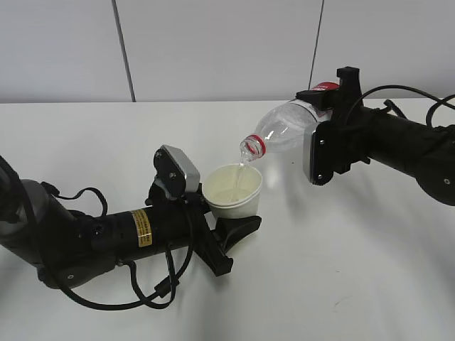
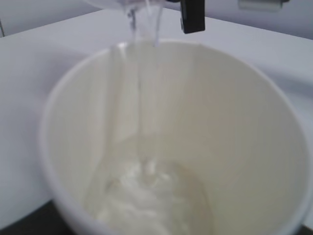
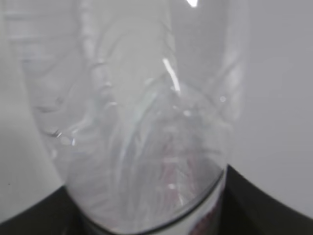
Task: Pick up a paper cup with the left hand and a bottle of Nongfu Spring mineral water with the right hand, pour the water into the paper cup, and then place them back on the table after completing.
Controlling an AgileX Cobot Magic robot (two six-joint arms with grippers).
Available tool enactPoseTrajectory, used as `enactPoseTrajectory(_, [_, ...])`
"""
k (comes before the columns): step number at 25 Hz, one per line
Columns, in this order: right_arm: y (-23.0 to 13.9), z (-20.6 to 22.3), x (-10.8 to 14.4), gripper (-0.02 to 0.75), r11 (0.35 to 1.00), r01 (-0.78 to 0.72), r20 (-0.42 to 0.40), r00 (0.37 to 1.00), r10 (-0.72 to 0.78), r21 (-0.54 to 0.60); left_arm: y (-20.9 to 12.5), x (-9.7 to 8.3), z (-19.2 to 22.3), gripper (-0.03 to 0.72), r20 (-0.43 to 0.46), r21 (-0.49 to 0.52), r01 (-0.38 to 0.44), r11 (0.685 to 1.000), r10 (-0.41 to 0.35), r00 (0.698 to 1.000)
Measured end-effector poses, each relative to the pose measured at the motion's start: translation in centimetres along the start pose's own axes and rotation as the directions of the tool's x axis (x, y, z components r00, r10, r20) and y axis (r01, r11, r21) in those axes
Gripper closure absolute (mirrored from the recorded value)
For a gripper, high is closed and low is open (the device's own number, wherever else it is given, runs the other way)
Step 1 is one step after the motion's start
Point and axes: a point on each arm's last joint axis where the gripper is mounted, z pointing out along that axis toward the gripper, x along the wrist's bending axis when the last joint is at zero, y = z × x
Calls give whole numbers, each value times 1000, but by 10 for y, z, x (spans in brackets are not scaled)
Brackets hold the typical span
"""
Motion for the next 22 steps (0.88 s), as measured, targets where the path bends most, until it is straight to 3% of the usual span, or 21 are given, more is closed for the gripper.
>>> enactPoseTrajectory(22, [4, -8, 8, 363, 990, -143, 25, 989, 144, -10, 0, 1, 0, 284, -8, 2, 3, 1000, -3, 1000])
